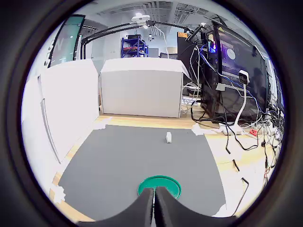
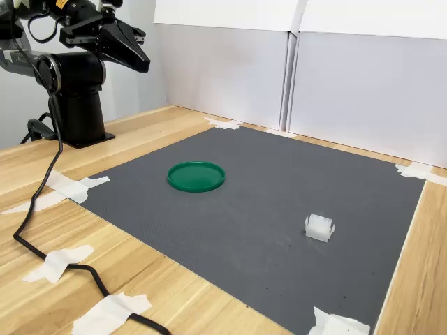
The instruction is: Grasp a white terminal and put it on the green lid.
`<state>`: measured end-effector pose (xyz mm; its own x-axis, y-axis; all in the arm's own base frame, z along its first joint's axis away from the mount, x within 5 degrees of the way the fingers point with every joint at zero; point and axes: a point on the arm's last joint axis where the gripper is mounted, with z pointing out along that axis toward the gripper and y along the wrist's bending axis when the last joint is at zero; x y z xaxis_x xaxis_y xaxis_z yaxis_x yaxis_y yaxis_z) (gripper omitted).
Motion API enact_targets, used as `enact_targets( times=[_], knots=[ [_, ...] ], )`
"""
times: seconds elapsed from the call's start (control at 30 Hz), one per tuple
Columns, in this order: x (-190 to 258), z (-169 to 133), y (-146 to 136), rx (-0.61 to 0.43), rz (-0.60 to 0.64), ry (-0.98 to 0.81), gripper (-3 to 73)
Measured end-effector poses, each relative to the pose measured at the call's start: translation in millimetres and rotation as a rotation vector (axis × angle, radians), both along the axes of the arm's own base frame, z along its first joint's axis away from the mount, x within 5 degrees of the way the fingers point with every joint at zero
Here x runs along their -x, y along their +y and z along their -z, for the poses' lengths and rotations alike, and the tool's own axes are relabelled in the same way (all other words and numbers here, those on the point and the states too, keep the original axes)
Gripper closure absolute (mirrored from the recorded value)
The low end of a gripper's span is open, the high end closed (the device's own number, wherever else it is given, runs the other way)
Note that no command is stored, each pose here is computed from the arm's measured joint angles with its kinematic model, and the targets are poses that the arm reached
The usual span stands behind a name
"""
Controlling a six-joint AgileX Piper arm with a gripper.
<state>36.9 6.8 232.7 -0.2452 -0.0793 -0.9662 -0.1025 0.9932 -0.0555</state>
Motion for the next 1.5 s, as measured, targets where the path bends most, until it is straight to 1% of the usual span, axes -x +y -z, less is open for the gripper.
enact_targets(
  times=[0.9, 1.03, 1.2, 1.37, 1.5],
  knots=[
    [0, -1, 0, 0.000, 0.000, -0.001, 71.1],
    [-2, -14, 0, 0.000, 0.000, -0.003, 71.1],
    [-10, -41, 0, 0.000, 0.000, 0.012, 71.1],
    [-28, -66, 1, 0.003, -0.004, 0.091, 71.1],
    [-49, -83, 2, 0.035, -0.022, 0.204, 71.1]
  ],
)
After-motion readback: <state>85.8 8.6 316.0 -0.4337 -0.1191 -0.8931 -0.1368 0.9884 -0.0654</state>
